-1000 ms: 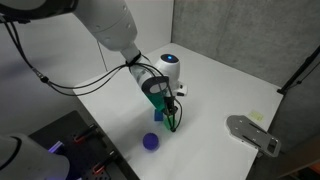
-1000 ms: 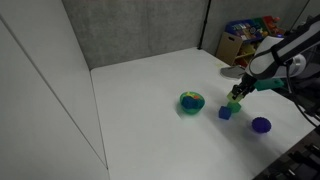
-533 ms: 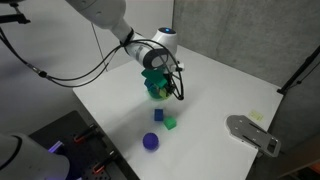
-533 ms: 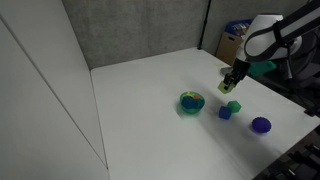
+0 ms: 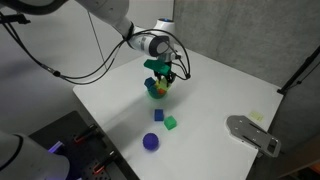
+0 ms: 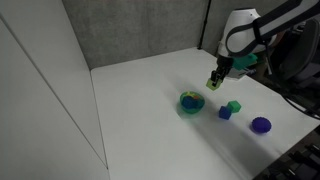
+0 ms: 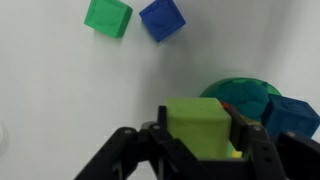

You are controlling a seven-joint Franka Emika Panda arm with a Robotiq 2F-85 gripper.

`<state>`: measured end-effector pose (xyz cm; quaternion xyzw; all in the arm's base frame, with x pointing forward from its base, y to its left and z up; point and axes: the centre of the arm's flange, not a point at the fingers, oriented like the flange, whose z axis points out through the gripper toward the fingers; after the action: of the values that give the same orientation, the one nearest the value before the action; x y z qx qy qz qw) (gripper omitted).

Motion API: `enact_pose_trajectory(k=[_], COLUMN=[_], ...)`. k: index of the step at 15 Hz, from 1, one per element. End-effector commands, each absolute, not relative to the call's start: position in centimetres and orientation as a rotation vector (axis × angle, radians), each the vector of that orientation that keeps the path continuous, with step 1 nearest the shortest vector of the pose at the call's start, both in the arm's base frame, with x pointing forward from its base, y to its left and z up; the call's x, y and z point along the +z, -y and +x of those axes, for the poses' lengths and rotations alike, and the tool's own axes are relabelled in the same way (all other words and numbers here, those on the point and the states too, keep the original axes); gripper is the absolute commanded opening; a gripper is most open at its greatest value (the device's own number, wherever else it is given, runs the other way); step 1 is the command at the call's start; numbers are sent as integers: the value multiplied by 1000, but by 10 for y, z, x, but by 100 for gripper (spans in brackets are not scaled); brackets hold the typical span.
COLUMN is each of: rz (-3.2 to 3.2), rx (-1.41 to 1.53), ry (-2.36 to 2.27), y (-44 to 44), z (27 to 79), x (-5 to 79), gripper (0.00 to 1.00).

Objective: Put the yellow block in the bowl

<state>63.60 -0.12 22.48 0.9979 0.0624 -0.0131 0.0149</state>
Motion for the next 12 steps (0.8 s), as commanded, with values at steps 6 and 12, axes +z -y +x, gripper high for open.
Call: enact_pose_trajectory(k=[6, 12], rz=[3118, 3123], rx=[-118, -141], ry=[-393, -531], y=[-29, -47], z=[689, 697], x=[176, 154], gripper=[33, 33])
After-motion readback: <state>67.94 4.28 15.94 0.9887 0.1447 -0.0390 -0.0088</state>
